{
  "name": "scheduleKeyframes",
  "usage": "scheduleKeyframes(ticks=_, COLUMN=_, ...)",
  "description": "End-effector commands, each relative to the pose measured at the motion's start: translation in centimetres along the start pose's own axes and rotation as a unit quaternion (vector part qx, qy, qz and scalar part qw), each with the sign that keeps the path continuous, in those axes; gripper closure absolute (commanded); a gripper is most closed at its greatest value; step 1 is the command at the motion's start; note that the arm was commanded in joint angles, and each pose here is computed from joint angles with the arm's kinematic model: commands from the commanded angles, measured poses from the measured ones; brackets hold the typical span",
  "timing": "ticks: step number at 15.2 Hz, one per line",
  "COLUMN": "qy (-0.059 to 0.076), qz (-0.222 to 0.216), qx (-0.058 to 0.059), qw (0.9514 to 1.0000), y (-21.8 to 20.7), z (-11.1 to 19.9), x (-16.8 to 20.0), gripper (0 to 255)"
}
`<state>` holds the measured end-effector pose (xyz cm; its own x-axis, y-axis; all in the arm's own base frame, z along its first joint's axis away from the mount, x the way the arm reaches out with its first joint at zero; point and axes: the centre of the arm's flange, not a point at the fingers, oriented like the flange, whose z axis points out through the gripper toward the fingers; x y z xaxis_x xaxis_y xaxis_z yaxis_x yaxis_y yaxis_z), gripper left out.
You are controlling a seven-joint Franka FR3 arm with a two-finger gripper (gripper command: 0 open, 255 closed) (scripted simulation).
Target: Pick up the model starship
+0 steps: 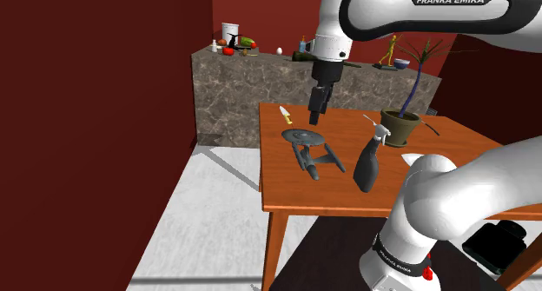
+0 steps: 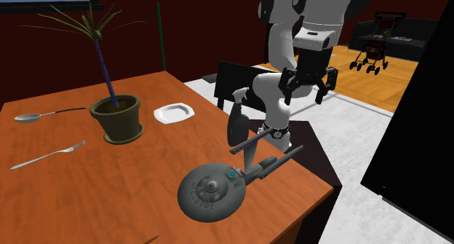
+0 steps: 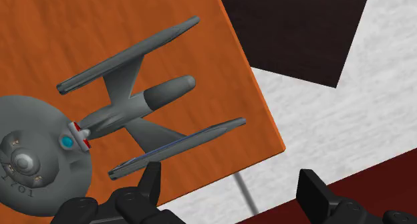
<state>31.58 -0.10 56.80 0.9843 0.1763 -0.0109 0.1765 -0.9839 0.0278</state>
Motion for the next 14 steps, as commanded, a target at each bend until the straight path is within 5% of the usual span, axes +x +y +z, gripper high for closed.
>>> scheduleKeyframes(ticks=1, qy=0.000, qz=0.000, qx=0.000, qw=1.0000, y=0.0, z=0.0, x=0.0, gripper=0)
scheduleKeyframes(ticks=4, qy=-0.003, qz=0.098, qx=0.001, qw=0.9952, y=1.4, z=2.8, x=2.5, gripper=0)
scheduleKeyframes(ticks=7, qy=-0.005, qz=0.196, qx=0.002, qw=0.9807, y=3.2, z=5.7, x=4.7, gripper=0)
scheduleKeyframes(ticks=10, qy=-0.008, qz=0.291, qx=0.003, qw=0.9567, y=5.4, z=8.5, x=6.5, gripper=0)
scheduleKeyframes(ticks=14, qy=-0.011, qz=0.414, qx=0.004, qw=0.9103, y=8.7, z=12.4, x=8.1, gripper=0)
